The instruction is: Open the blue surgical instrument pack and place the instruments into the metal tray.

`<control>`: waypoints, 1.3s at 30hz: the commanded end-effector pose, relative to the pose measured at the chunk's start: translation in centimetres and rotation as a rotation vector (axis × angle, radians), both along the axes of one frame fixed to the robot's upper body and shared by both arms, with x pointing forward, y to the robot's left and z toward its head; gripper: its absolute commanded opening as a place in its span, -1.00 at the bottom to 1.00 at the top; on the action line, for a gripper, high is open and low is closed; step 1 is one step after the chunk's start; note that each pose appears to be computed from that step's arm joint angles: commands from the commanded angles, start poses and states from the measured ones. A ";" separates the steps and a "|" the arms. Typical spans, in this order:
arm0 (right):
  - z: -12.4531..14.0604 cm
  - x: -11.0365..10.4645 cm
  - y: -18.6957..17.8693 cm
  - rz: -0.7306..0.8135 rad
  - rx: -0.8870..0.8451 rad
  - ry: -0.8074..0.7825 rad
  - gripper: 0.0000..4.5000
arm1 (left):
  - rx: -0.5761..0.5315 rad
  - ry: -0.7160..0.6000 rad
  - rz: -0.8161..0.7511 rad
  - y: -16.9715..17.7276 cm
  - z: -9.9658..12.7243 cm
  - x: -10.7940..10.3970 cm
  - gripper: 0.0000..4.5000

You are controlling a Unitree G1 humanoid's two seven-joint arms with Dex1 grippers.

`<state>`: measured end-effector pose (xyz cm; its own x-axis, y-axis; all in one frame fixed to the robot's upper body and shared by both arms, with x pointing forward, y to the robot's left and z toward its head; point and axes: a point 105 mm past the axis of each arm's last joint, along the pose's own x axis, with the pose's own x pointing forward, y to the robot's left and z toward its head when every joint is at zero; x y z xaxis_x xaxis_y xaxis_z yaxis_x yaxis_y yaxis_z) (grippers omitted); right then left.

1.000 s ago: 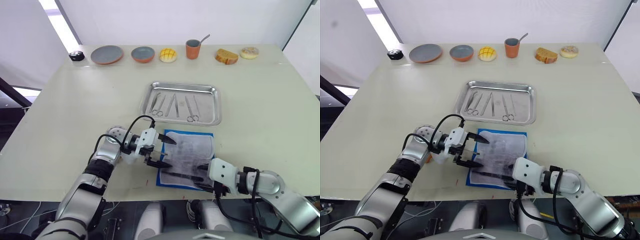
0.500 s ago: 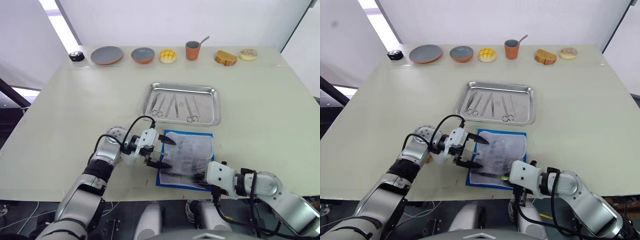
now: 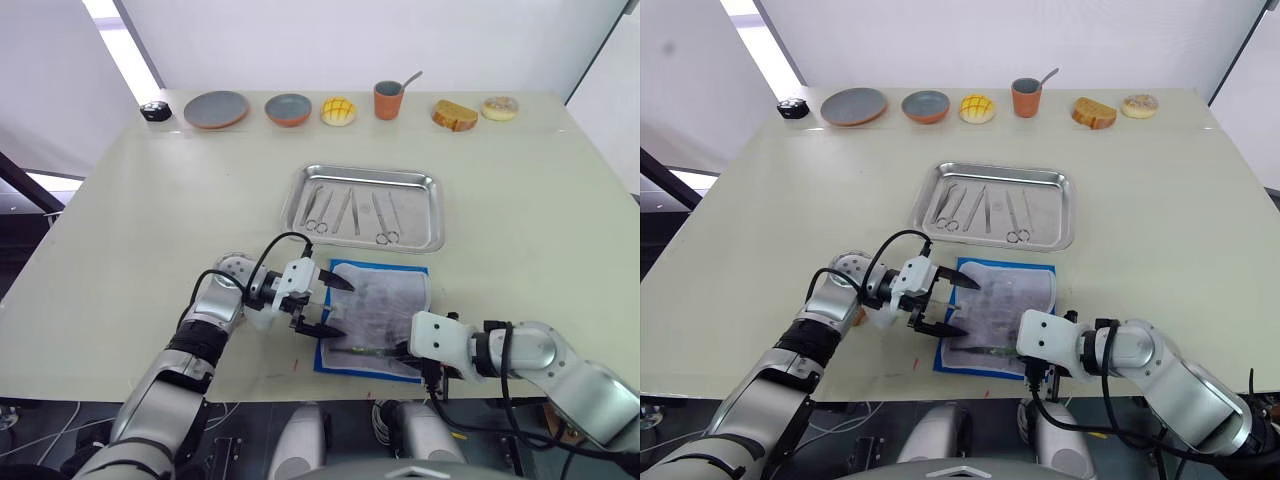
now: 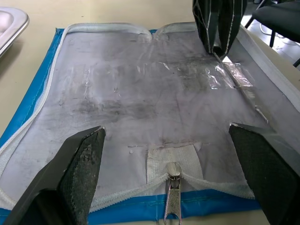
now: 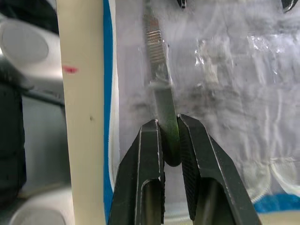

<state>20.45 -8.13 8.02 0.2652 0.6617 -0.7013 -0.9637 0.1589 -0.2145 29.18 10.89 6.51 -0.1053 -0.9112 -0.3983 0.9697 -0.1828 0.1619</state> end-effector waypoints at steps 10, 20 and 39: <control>2.1 1.3 -1.5 -0.023 -0.136 -0.055 -0.98 | 0.070 0.089 0.019 0.7 -2.6 -1.1 1.00; 3.3 1.3 -3.6 -0.050 -0.200 -0.079 -0.98 | 0.065 0.088 0.020 0.5 -2.9 -0.9 1.00; 12.2 4.9 -8.5 -0.453 0.311 -0.132 -0.98 | 0.047 0.079 0.025 0.1 -3.1 -0.7 1.00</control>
<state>24.31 -16.88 18.97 0.5712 0.6333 -0.5222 -0.8044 0.5584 -0.2027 29.50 10.43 6.21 -0.0919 -0.9239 -0.3713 0.9697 -0.1678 0.1774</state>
